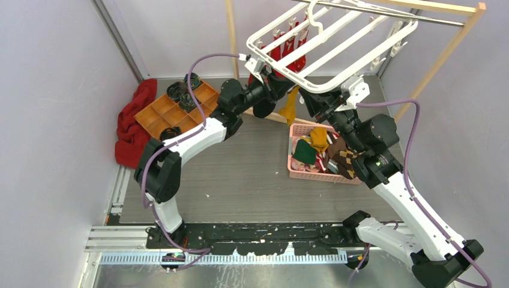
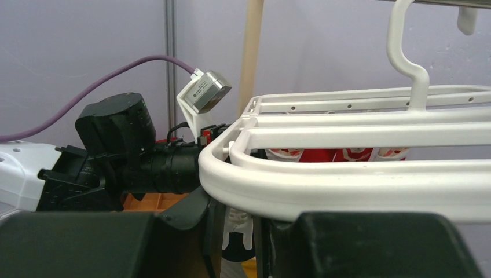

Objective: Clip the socks to the hanger
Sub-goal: Open the clamp at the hanger.

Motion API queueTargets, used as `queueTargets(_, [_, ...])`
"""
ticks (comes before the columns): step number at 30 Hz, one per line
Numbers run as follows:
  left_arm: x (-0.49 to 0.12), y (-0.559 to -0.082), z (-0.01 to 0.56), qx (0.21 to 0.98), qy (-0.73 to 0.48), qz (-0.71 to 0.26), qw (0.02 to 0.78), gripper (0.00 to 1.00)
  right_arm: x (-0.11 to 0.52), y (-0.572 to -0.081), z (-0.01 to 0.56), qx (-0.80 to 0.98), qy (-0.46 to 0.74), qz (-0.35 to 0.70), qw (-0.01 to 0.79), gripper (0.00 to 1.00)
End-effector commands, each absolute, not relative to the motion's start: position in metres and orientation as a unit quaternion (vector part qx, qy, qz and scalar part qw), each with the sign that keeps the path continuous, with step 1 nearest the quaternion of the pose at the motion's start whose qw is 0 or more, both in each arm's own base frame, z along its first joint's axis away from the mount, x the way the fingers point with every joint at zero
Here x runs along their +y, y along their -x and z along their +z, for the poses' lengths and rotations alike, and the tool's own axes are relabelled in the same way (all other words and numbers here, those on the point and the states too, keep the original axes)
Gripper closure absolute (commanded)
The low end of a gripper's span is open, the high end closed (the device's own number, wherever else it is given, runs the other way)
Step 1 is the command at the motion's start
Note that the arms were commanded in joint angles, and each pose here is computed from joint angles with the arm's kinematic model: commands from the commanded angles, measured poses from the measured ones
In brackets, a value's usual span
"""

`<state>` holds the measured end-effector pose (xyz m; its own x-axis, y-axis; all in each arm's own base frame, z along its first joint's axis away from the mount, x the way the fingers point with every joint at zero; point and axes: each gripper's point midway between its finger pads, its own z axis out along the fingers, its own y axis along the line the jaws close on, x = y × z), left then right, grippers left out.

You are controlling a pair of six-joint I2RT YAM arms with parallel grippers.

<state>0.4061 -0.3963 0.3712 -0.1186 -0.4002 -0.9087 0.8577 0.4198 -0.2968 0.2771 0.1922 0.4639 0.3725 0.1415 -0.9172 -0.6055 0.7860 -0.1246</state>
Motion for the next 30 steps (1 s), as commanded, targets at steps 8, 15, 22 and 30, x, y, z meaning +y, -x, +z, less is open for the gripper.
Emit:
queueTargets(8, [-0.386,-0.312,0.398,0.486,-0.303,-0.564,0.594,1.00,0.191,-0.268,0.479,0.505,0.212,0.258,0.796,0.86])
queueTargets(15, [-0.390,-0.288,0.412,0.457,-0.345,-0.597,0.562,1.00,0.192,-0.260,0.479,0.501,0.222,0.268,0.793,0.87])
queueTargets(22, [-0.390,-0.269,0.410,0.439,-0.383,-0.616,0.531,1.00,0.193,-0.255,0.480,0.497,0.231,0.272,0.791,0.87])
queueTargets(30, [-0.388,-0.264,0.422,0.419,-0.407,-0.625,0.518,1.00,0.194,-0.251,0.480,0.493,0.238,0.277,0.790,0.87])
